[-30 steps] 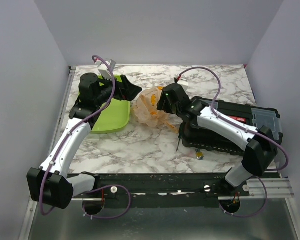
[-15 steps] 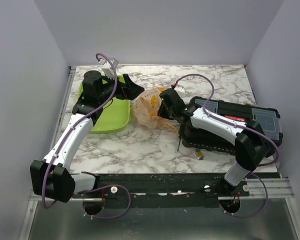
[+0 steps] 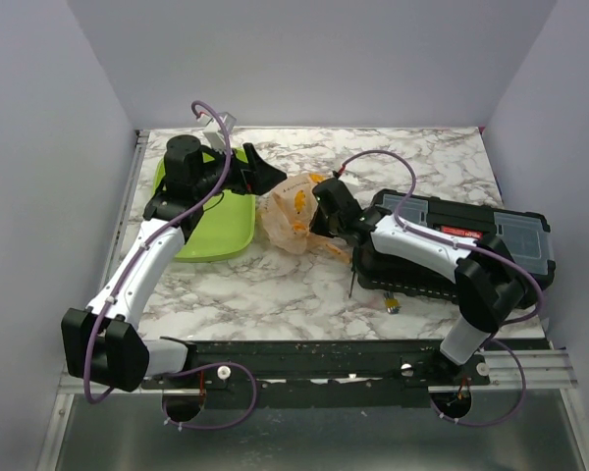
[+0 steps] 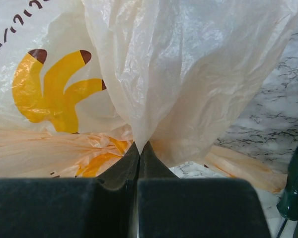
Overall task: Take the fake fruits out of the plastic bag
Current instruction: Untie the plastic bag at the center of the board.
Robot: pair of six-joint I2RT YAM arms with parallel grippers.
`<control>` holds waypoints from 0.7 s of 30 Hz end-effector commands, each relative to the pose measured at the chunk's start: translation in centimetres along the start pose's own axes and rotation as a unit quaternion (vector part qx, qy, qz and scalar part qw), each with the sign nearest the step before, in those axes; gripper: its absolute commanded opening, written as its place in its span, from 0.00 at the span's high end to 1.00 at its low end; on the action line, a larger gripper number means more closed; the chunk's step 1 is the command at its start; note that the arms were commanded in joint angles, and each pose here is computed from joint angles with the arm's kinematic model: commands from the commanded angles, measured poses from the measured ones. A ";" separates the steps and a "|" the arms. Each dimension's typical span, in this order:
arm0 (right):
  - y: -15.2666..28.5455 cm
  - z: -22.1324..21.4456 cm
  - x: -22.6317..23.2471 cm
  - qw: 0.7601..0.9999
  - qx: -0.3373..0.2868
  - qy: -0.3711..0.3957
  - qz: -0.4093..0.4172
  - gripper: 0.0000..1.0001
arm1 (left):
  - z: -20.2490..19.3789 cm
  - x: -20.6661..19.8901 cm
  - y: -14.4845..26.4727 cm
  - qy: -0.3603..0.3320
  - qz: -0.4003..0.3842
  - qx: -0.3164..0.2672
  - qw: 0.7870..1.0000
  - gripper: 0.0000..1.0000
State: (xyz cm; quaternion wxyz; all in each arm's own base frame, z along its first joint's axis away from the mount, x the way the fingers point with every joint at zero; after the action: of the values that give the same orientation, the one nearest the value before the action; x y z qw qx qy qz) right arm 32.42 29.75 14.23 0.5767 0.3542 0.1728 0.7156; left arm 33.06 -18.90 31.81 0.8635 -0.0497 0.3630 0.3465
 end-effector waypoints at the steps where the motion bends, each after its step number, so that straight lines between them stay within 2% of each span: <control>1: 0.8 0.0 0.9 0.999 -0.014 0.005 0.045 0.99 | 0.3 -1.9 0.3 0.004 -0.034 0.007 0.999 0.07; 5: 2.9 1.5 1.9 0.994 -0.056 -0.004 0.098 0.99 | -0.3 -2.8 0.4 -0.004 -0.040 0.011 0.999 0.08; 12: 6.8 2.2 3.2 0.973 -0.098 -0.040 0.203 0.99 | -2.1 -6.2 1.7 -0.024 -0.046 0.068 0.996 0.12; 18: 7.7 1.9 3.5 0.965 -0.106 -0.039 0.237 0.99 | -6.4 -5.1 4.5 -0.004 -0.020 0.083 0.996 0.20; 21: 7.9 2.0 3.6 0.964 -0.109 -0.040 0.240 0.99 | -9.2 -4.5 4.9 0.002 -0.012 0.110 0.994 0.27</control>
State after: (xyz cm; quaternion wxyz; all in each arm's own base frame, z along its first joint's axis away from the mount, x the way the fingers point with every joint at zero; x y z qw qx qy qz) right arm 28.46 29.93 19.93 0.4593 0.3530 0.0154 0.8150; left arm 24.31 -20.82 32.56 0.8816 -0.0018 0.3741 0.2878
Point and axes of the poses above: each gripper's point midway between its finger pads, its own y axis back along the fingers, its own x axis along the line the jaws close on, z = x × y, the point moved 3 cm from there along y, back along the fingers, and after that the axes turned 8 degrees about y, right-handed, at the moved point
